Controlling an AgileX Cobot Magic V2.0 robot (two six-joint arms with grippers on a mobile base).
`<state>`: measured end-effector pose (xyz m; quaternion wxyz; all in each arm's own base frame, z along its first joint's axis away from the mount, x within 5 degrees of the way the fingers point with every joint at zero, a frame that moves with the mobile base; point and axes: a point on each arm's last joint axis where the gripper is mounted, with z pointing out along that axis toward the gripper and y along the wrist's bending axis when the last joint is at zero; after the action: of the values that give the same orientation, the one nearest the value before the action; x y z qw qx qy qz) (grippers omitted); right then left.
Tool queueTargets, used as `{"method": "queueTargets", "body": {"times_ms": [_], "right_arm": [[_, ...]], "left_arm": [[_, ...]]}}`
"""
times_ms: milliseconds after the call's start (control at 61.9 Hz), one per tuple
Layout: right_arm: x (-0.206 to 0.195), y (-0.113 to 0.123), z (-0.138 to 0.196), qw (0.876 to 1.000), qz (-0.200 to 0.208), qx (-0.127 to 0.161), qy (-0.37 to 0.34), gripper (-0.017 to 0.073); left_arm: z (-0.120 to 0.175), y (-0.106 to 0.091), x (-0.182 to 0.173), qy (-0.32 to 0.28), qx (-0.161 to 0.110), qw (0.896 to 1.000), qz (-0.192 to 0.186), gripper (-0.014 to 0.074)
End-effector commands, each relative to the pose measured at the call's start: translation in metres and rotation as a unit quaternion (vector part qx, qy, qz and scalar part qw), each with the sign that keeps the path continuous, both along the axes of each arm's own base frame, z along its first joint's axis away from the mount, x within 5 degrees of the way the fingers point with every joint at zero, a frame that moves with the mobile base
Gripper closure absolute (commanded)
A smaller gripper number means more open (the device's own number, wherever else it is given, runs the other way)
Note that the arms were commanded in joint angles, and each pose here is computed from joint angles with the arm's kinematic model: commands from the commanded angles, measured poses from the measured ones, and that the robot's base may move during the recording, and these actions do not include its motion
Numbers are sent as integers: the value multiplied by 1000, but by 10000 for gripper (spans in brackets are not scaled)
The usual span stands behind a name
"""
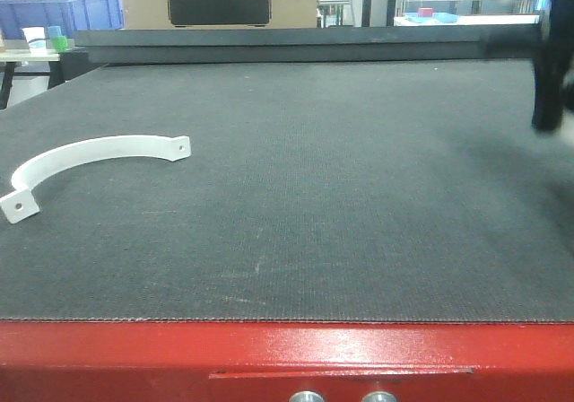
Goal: Grab PVC pipe and place in blue bin
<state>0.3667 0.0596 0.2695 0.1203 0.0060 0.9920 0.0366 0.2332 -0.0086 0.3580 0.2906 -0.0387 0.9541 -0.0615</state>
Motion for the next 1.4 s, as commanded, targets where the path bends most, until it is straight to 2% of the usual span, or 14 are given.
{"method": "queueTargets", "body": {"times_ms": [0, 129, 258, 371, 468, 694, 823, 904, 1033, 1243, 1388], "right_arm": [[-11, 2, 27, 999, 13, 1, -33, 728], [-23, 6, 48, 998, 21, 5, -60, 728], [-31, 5, 61, 997, 22, 9, -75, 728], [-33, 5, 63, 997, 22, 9, -76, 728], [-34, 5, 63, 997, 22, 9, -72, 728], [-34, 5, 63, 997, 22, 9, -72, 728], [-34, 5, 63, 997, 22, 8, -71, 728], [-34, 5, 63, 997, 22, 8, -70, 728], [-34, 5, 62, 997, 22, 8, -69, 728], [-34, 5, 62, 997, 22, 9, -68, 728], [-35, 5, 62, 998, 22, 9, -65, 728]], "left_arm": [[8, -1, 8, 22, -7, 1000, 0, 705], [1, -1, 34, 81, -5, 997, -5, 705], [-8, 2, 71, 106, 11, 994, -4, 705], [-24, 5, 104, 125, 29, 992, -3, 705], [-39, 6, 125, 144, 29, 989, -3, 705], [-75, 6, 151, 181, 38, 982, -26, 699], [-88, 6, 157, 191, 40, 980, -31, 586], [-94, 4, 161, 192, 31, 980, -31, 461], [-101, 2, 164, 196, 19, 980, -30, 335], [-122, -12, 171, 217, 22, 975, -48, 332], [-135, -16, 175, 228, 31, 972, -51, 332]]}}
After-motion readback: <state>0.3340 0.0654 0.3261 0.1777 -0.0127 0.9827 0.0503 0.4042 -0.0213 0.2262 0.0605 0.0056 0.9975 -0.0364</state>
